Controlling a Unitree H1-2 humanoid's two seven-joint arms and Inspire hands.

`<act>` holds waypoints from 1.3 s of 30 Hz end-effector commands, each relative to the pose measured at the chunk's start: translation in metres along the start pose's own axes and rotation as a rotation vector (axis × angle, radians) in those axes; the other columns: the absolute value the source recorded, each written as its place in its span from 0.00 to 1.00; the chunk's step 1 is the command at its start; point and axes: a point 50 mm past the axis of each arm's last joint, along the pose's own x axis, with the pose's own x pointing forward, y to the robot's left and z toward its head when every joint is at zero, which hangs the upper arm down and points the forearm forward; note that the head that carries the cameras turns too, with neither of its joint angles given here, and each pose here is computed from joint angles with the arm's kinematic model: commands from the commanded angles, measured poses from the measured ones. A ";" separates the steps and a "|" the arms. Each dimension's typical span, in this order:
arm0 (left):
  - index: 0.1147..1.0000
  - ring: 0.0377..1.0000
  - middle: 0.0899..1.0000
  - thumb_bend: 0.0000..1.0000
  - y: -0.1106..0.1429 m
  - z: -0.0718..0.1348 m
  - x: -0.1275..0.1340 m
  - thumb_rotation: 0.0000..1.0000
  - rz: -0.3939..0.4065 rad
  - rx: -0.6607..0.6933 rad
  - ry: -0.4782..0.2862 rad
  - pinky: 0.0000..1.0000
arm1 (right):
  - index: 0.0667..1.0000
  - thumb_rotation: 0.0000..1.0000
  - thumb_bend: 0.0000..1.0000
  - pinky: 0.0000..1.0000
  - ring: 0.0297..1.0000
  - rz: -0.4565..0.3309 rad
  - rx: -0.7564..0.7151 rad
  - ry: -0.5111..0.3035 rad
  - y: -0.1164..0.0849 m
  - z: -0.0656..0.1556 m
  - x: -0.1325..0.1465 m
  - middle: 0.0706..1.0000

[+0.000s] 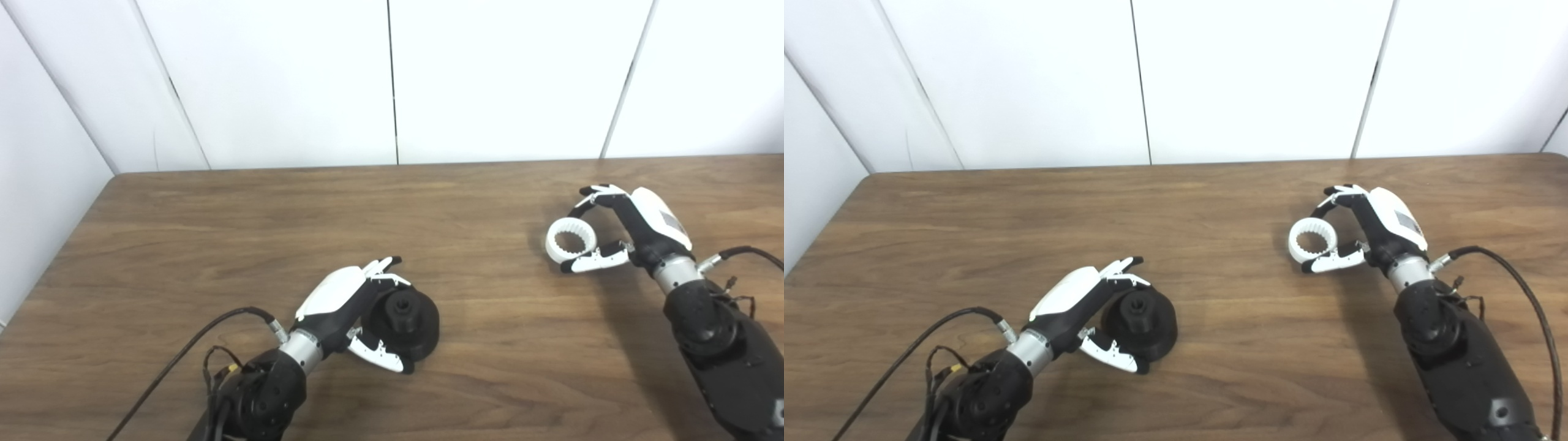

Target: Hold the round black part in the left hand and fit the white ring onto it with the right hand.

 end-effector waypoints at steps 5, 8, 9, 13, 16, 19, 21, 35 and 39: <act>0.63 1.00 1.00 0.83 0.003 0.005 0.000 0.19 -0.002 0.001 -0.026 0.92 | 0.45 0.15 0.52 0.90 0.94 -0.053 0.049 -0.060 -0.023 0.023 0.006 0.83; 0.63 1.00 1.00 0.83 0.003 0.004 0.000 0.19 -0.003 -0.001 -0.023 0.93 | 0.45 0.15 0.52 0.92 0.95 -0.044 0.080 -0.065 -0.024 0.029 0.002 0.84; 0.63 1.00 1.00 0.83 0.003 0.004 0.000 0.19 -0.004 -0.001 -0.023 0.94 | 0.45 0.15 0.52 0.93 0.96 -0.041 0.084 -0.072 -0.025 0.033 0.000 0.84; 0.63 1.00 1.00 0.83 0.002 0.004 0.001 0.20 -0.004 0.001 -0.025 0.93 | 0.45 0.15 0.52 0.92 0.95 -0.034 0.094 -0.089 -0.027 0.045 -0.006 0.84; 0.63 1.00 1.00 0.83 0.002 0.005 0.001 0.20 -0.005 0.002 -0.026 0.92 | 0.45 0.15 0.52 0.92 0.95 -0.024 0.106 -0.111 -0.029 0.054 -0.010 0.84; 0.63 1.00 1.00 0.83 0.001 0.005 0.002 0.20 -0.005 0.000 -0.028 0.92 | 0.45 0.15 0.52 0.91 0.95 -0.015 0.120 -0.146 -0.030 0.063 -0.015 0.83; 0.63 1.00 1.00 0.83 0.000 0.005 0.003 0.20 -0.006 0.000 -0.029 0.92 | 0.45 0.15 0.52 0.91 0.94 -0.012 0.132 -0.160 -0.031 0.070 -0.019 0.83; 0.64 1.00 1.00 0.83 0.001 0.010 0.007 0.19 -0.014 0.001 -0.028 0.91 | 0.45 0.15 0.53 0.91 0.93 0.016 0.205 -0.258 -0.022 0.112 -0.047 0.81; 0.63 1.00 1.00 0.83 0.001 0.010 0.008 0.19 -0.013 0.000 -0.032 0.91 | 0.45 0.15 0.52 0.90 0.92 0.040 0.204 -0.278 -0.015 0.121 -0.053 0.81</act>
